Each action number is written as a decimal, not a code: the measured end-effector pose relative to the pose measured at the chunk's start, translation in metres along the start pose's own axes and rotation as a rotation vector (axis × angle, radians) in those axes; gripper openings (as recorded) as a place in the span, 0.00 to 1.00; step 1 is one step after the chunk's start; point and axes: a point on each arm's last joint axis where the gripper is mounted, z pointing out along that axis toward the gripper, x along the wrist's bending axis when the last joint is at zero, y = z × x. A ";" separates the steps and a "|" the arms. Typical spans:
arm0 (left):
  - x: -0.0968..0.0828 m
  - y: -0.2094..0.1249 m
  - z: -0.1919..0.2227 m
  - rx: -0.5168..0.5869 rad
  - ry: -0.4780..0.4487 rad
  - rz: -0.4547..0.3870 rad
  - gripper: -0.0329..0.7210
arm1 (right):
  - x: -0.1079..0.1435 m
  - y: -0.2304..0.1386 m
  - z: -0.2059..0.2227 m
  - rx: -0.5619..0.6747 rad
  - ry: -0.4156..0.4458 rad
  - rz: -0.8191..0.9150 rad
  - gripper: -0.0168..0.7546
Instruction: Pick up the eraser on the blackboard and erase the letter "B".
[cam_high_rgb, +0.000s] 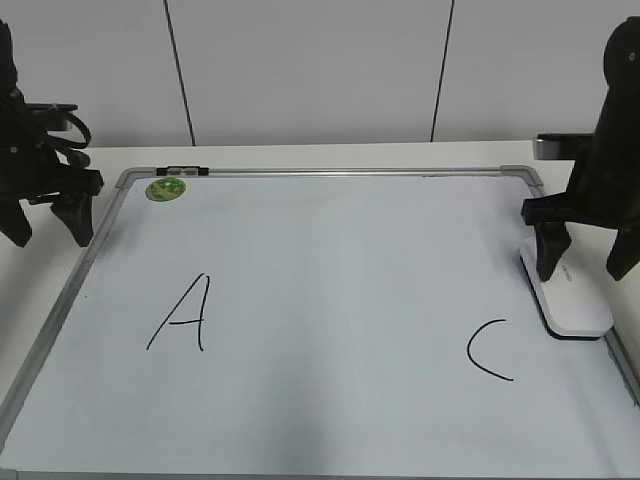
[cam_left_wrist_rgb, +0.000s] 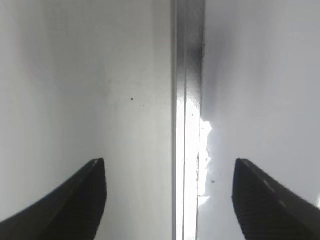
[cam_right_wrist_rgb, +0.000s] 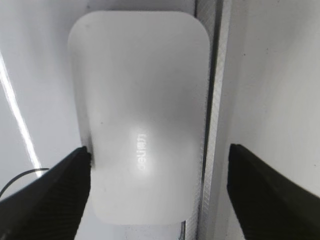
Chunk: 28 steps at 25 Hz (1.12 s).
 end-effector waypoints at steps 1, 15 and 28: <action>0.000 -0.002 -0.003 0.010 0.001 0.000 0.83 | -0.001 -0.001 -0.003 -0.005 -0.008 -0.003 0.84; -0.008 -0.016 -0.036 0.041 0.002 0.022 0.73 | 0.004 -0.014 -0.027 -0.033 -0.007 -0.016 0.71; -0.002 -0.121 -0.072 -0.040 0.052 0.040 0.72 | 0.017 -0.113 -0.035 -0.117 -0.020 -0.068 0.71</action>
